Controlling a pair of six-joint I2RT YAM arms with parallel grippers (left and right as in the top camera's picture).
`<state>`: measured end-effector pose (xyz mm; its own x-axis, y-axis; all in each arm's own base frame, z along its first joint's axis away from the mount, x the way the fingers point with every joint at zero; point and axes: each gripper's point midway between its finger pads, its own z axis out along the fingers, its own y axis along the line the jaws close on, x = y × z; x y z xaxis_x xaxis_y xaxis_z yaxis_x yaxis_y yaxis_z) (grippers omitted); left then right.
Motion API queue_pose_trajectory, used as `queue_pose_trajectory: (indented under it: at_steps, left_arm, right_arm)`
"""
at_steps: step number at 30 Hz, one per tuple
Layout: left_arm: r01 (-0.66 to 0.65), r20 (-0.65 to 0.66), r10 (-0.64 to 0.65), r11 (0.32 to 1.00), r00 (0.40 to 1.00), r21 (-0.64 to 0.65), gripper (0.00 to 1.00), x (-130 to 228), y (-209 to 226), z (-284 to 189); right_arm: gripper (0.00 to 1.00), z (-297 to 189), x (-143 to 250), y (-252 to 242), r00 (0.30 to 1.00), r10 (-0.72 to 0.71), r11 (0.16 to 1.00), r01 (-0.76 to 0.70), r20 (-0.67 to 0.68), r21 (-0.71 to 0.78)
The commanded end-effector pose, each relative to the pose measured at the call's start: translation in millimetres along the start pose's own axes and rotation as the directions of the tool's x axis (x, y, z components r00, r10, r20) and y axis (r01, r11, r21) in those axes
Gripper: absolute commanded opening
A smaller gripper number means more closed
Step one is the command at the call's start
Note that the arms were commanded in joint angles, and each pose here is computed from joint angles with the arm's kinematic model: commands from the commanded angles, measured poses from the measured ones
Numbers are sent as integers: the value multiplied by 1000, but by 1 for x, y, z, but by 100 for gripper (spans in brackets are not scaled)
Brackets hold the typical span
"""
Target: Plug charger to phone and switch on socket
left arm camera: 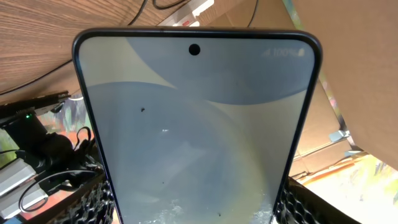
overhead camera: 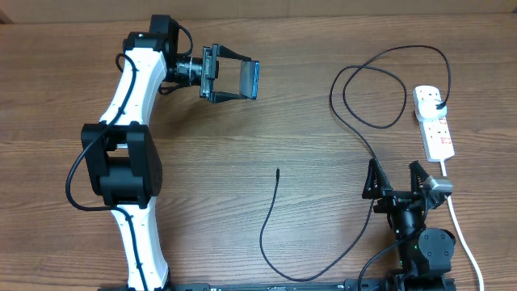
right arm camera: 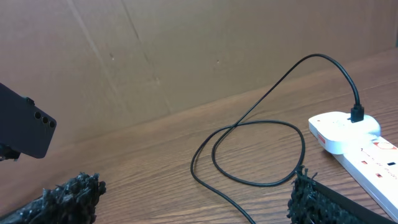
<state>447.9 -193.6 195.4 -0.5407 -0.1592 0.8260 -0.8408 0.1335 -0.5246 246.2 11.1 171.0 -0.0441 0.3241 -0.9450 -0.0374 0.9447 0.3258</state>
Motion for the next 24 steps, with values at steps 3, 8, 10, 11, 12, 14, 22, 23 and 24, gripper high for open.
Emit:
queue_pose_trajectory:
  at_steps: [3, 8, 10, 11, 12, 14, 22, 23, 24]
  left_arm:
    - [-88, -32, 89, 996, 996, 26, 4, 12, -11, -3]
    - [-93, -32, 94, 995, 995, 27, 4, 12, -11, -3]
    - [-95, -32, 96, 995, 995, 27, 4, 12, -11, -3]
    - [-95, -32, 96, 995, 995, 27, 4, 12, -11, -3]
    - [-95, -32, 96, 995, 995, 27, 4, 12, -11, -3]
    - [-96, -22, 96, 995, 995, 21, 4, 10, -10, -2]
    - [-96, -3, 96, 995, 995, 11, 4, 6, -8, -2]
    - [-95, -3, 95, 995, 995, 11, 4, 6, -8, -2]
    - [-95, -3, 95, 995, 995, 11, 4, 6, -8, -2]
  right_arm:
    - [100, 0, 2, 0, 1000, -3, 1000, 3, 4, -3]
    - [100, 0, 2, 0, 1000, -3, 1000, 3, 4, -3]
    - [100, 0, 2, 0, 1000, -3, 1000, 3, 4, -4]
    - [100, 0, 2, 0, 1000, -3, 1000, 3, 4, -3]
    - [100, 0, 2, 0, 1000, -3, 1000, 3, 4, -4]
    - [100, 0, 2, 0, 1000, -3, 1000, 3, 4, -3]
    - [100, 0, 2, 0, 1000, -3, 1000, 3, 4, -4]
    - [100, 0, 2, 0, 1000, -3, 1000, 3, 4, -4]
    - [100, 0, 2, 0, 1000, -2, 1000, 2, 4, -4]
